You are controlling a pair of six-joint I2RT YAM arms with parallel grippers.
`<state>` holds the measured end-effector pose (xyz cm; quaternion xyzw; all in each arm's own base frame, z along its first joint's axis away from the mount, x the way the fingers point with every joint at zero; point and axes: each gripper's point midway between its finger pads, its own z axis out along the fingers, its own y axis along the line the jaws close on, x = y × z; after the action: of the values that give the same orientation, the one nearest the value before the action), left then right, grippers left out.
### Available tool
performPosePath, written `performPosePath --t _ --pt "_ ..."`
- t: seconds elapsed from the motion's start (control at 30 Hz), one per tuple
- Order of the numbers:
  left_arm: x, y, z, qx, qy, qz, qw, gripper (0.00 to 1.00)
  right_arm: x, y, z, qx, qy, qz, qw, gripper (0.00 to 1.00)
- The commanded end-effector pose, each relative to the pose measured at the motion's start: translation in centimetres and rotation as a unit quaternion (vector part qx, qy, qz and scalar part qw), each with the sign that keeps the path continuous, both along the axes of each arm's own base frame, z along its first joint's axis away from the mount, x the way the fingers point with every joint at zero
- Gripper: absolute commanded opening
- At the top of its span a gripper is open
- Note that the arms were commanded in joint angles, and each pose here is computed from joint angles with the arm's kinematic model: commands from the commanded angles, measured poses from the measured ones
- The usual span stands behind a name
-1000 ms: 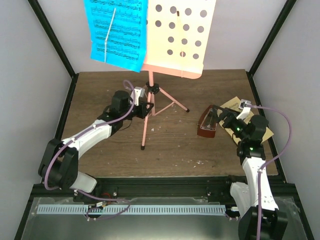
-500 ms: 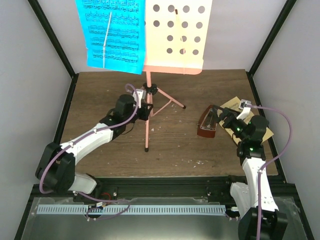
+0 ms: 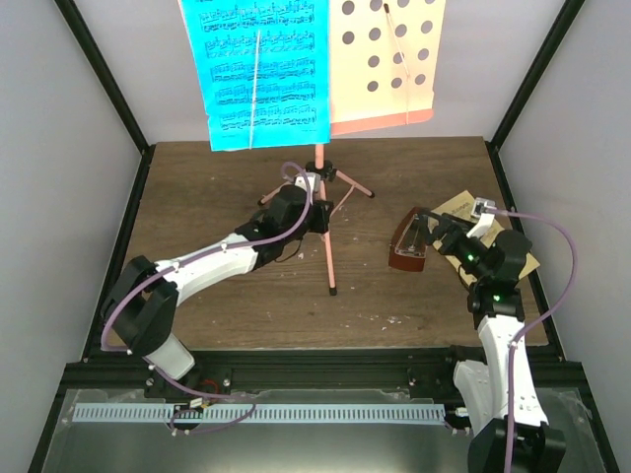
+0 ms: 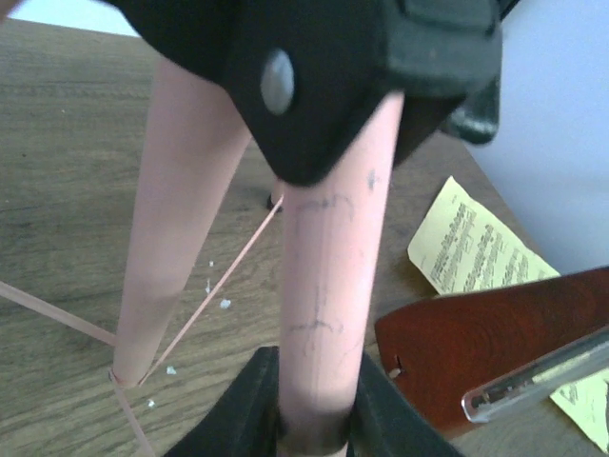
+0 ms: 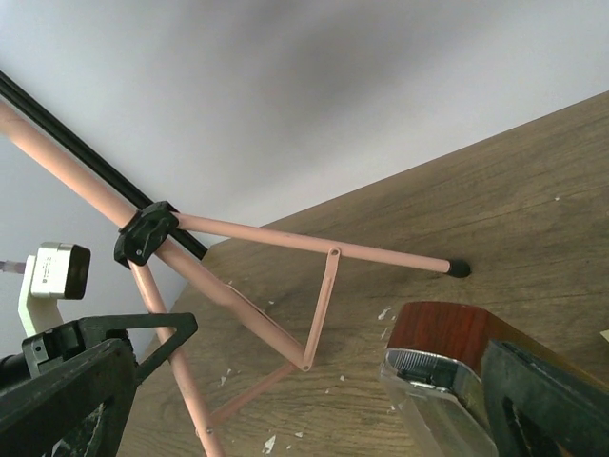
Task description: Pack up the instrument practice props
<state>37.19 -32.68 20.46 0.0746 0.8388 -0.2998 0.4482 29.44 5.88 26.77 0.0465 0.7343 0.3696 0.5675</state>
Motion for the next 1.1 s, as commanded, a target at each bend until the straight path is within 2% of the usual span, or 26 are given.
performPosePath --t 0.0,0.1,0.17,0.23,0.43,0.6,0.77,0.83,0.97,1.07 --pt "0.2 -0.1 1.5 -0.041 0.004 0.025 0.999 0.31 -0.7 1.0 1.3 0.006 -0.007 0.027 1.0 1.0" --pt "-0.6 1.1 2.9 -0.042 -0.02 0.028 0.999 0.57 -0.8 2.0 1.5 0.012 -0.008 0.047 0.999 1.0" --pt "-1.3 2.3 3.7 -0.037 -0.036 0.03 0.998 0.71 -0.9 3.3 1.5 0.011 -0.005 0.066 0.998 1.0" --pt "-2.0 3.5 3.9 -0.029 -0.042 0.025 0.998 0.77 -1.1 5.2 1.2 0.007 -0.003 0.09 0.996 1.0" --pt "-3.8 9.3 1.3 -0.039 0.021 0.012 0.999 0.81 -3.2 13.0 0.9 -0.003 0.001 0.205 0.979 0.97" --pt "-6.4 14.6 2.8 -0.026 0.014 0.022 0.999 0.85 -7.8 18.3 6.8 0.017 -0.066 0.305 0.95 0.97" --pt "-8.1 19.9 7.7 -0.025 -0.045 0.046 0.998 0.93 -9.6 20.3 13.4 0.024 -0.12 0.357 0.926 0.97" --pt "-8.2 22.1 9.0 0.001 -0.071 0.077 0.995 0.94 -9.3 20.8 15.6 0.027 -0.132 0.366 0.921 0.97" --pt "-8.3 26.1 8.8 0.093 -0.114 0.153 0.977 0.94 -8.6 22.1 20.4 0.029 -0.166 0.387 0.906 0.97" --pt "-9.1 27.2 9.2 0.123 -0.127 0.172 0.969 0.93 -6.2 22.7 22.4 0.026 -0.149 0.357 0.922 0.94"
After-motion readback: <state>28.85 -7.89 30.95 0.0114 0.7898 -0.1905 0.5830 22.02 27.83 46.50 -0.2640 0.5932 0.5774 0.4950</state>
